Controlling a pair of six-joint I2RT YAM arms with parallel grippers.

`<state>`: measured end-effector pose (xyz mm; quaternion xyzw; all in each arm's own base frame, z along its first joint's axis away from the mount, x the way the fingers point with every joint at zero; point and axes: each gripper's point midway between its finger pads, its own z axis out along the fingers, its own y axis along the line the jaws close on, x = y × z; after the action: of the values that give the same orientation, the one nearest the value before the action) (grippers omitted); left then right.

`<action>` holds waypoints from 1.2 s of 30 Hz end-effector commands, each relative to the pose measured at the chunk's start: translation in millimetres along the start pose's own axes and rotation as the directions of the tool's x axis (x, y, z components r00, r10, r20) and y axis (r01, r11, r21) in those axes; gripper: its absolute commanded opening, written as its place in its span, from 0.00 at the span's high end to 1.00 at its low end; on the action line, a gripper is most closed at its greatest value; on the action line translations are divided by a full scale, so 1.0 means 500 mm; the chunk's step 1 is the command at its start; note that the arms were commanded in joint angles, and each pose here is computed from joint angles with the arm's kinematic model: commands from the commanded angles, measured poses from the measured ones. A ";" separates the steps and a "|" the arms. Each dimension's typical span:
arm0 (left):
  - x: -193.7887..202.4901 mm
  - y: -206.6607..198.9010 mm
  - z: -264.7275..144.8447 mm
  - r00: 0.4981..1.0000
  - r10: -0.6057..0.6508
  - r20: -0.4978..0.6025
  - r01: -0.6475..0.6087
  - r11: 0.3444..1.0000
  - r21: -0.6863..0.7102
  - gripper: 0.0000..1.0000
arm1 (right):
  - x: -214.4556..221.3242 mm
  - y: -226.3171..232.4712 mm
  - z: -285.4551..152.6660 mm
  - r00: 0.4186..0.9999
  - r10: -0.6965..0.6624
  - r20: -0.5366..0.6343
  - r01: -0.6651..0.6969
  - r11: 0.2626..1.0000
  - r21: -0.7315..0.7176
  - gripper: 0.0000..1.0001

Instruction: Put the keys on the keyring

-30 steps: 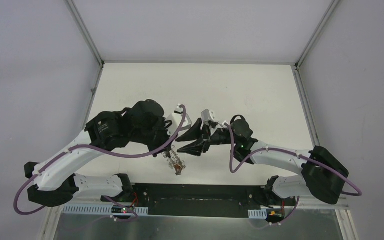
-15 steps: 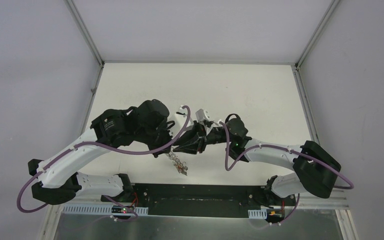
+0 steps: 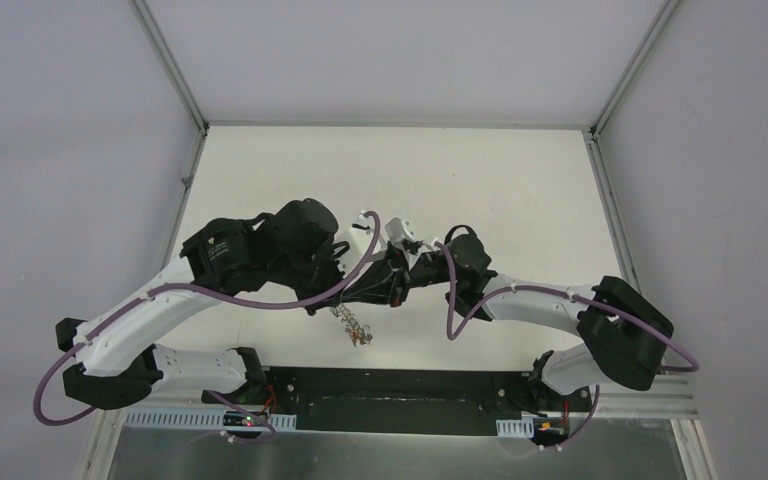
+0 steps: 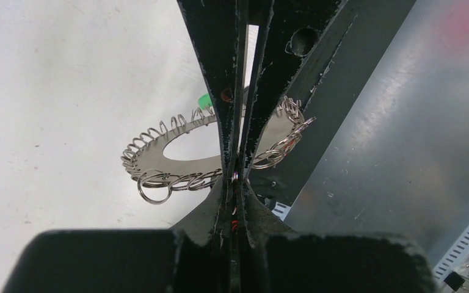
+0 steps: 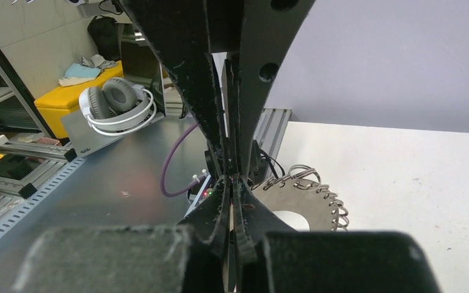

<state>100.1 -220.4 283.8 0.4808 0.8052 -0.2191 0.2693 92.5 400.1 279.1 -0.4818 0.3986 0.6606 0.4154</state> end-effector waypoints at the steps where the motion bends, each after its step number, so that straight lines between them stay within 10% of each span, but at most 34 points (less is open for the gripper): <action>1: -0.030 -0.006 -0.020 0.996 -0.001 0.088 0.000 1.000 0.006 1.00 | -0.037 0.015 0.013 0.998 -0.056 0.043 0.058 0.997 -0.045 1.00; 6: -0.038 0.003 -0.033 0.989 0.015 0.145 -0.012 1.000 -0.022 0.64 | -0.039 0.016 0.012 0.997 -0.065 0.045 0.067 0.997 -0.046 1.00; 10: -0.048 0.012 -0.054 0.971 0.015 0.238 -0.003 0.999 -0.053 0.54 | -0.044 0.018 0.011 0.996 -0.072 0.052 0.074 0.996 -0.043 1.00; 21: -0.043 0.013 -0.098 0.785 -0.031 0.619 0.057 0.998 -0.023 0.53 | -0.045 0.019 0.008 0.996 -0.073 0.057 0.075 0.997 -0.033 1.00; 30: -0.019 -0.033 -0.104 0.586 0.136 0.799 -0.194 0.981 -0.024 0.61 | -0.047 0.017 0.006 0.996 -0.071 0.062 0.072 0.997 -0.021 1.00; 36: -0.002 -0.034 -0.087 0.582 0.199 0.789 -0.249 0.967 -0.060 0.69 | -0.048 0.016 0.005 0.995 -0.072 0.064 0.073 0.997 -0.013 1.00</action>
<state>80.2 -197.3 300.3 0.4208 0.5840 -0.3887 0.5752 91.9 400.1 279.1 -0.4825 0.3970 0.6612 0.4153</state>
